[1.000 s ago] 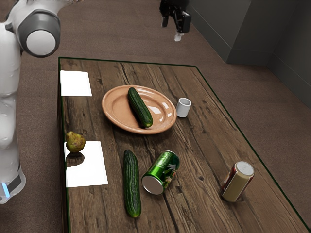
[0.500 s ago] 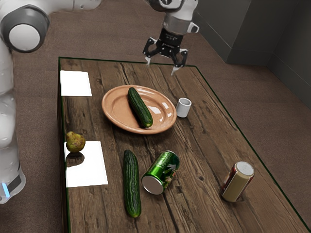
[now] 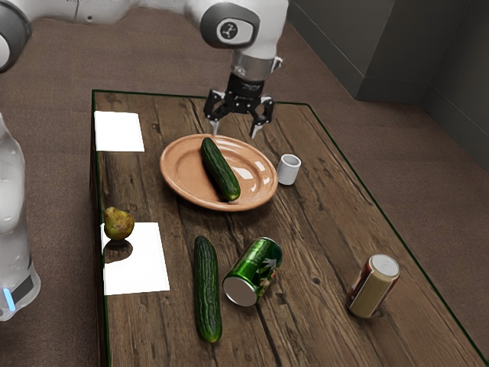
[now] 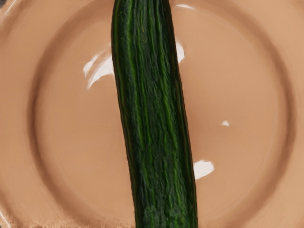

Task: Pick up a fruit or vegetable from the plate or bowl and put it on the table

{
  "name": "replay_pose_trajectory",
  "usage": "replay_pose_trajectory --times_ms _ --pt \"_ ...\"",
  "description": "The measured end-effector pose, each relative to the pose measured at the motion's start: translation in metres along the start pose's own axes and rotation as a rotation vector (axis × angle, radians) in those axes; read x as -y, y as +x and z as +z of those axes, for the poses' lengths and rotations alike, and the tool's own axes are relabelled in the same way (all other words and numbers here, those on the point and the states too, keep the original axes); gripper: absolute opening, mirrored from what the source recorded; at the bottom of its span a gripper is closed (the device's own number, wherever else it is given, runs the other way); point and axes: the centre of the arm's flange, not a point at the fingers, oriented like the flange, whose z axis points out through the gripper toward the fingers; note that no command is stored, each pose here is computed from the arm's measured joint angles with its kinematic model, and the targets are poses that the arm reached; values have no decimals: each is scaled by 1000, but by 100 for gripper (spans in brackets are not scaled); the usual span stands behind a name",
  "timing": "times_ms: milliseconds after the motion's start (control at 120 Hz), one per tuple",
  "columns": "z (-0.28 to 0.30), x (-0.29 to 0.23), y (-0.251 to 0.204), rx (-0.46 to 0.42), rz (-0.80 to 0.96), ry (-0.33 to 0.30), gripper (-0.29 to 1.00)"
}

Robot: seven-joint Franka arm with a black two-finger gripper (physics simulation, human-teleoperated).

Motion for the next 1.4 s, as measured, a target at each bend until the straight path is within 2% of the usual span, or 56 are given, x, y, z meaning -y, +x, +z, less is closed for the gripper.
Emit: replay_pose_trajectory --times_ms 450,850,1400 --pt "46 20 8 -9 -199 -35 70" --pt "73 13 10 -21 -265 -58 70" --pt "109 6 17 -21 -320 -45 70"
